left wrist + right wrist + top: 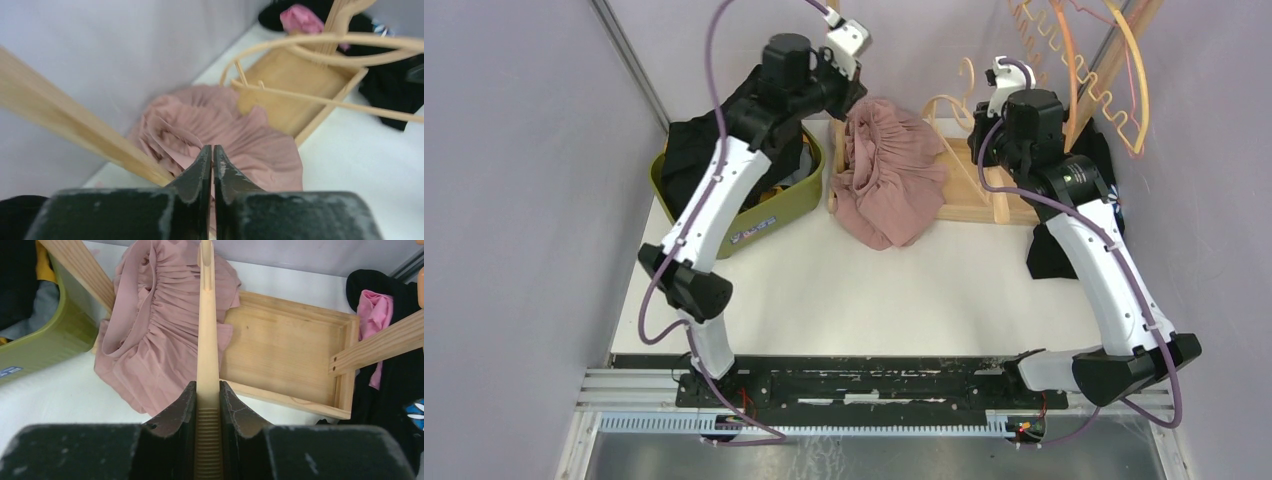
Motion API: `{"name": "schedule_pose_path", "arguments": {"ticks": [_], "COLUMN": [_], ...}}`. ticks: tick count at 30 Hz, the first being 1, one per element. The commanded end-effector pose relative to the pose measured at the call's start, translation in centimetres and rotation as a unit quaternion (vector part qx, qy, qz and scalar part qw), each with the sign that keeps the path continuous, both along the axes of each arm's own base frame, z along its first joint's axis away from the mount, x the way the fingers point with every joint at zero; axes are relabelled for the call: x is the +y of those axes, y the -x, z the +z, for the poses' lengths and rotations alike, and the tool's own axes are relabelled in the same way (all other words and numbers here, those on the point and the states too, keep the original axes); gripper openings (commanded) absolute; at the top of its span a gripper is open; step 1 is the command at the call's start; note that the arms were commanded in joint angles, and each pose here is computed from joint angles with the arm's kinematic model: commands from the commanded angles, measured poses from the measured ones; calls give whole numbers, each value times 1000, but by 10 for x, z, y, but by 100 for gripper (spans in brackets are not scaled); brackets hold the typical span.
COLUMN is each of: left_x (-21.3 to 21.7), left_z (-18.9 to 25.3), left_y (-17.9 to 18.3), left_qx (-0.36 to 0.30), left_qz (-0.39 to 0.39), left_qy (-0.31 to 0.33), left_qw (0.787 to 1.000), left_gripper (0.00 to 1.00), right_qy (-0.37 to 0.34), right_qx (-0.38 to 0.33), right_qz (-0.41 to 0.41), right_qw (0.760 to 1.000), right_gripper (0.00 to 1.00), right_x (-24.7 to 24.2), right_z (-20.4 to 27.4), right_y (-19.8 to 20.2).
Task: Remove the skirt from the hanger
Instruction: Pick up the skirt from the center of the board.
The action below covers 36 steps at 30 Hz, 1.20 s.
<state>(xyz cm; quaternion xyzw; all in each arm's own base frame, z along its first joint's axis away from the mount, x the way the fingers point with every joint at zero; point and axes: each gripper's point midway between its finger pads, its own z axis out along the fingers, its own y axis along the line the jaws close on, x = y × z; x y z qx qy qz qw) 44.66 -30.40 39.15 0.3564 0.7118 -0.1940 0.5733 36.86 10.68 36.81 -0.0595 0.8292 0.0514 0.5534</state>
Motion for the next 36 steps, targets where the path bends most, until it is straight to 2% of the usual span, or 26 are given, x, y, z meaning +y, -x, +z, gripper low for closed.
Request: {"name": "schedule_pose_path", "arguments": {"ticks": [1, 2, 4, 5, 6, 8, 9, 10, 11, 18, 21, 26, 36], "left_x": [14, 9, 1, 1, 2, 3, 5, 5, 6, 13, 3, -15, -15], "left_z": [29, 8, -29, -44, -57, -76, -83, -87, -89, -130, -162, -195, -255], "left_y": [3, -2, -8, -13, -18, -27, -32, -35, -39, -52, -43, -28, -33], "left_qx": [-19, 4, 42, 56, 70, 87, 97, 104, 110, 182, 228, 269, 292], "left_qz": [-10, -12, -16, -6, 7, 24, 38, 49, 62, 145, 138, 120, 141], "left_qy": [32, 27, 24, 20, 18, 10, 9, 10, 16, 33, 31, 37, 6], "left_qw": [999, 1000, 999, 998, 997, 996, 995, 993, 992, 972, 963, 955, 946], "left_gripper": [26, 39, 43, 53, 71, 77, 82, 91, 93, 90, 90, 89, 88], "right_qy": [1, 1, 4, 9, 12, 18, 19, 21, 23, 38, 42, 49, 52], "right_qx": [-52, -51, -53, -54, -55, -56, -57, -56, -56, -54, -51, -46, -41], "right_qz": [-17, -17, -18, -19, -20, -22, -23, -24, -24, -23, -22, -24, -16], "right_qw": [999, 999, 998, 998, 998, 998, 998, 998, 998, 998, 998, 997, 998], "right_gripper": [1, 1, 1, 1, 1, 1, 1, 1, 1, 1, 1, 1, 1], "right_x": [-5, -5, -6, -7, -8, -10, -11, -12, -12, -15, -16, -19, -17], "right_z": [30, 30, 31, 32, 32, 33, 33, 33, 33, 30, 27, 22, 19], "right_y": [-12, -13, -13, -12, -12, -12, -11, -11, -11, -9, -9, -7, -5]}}
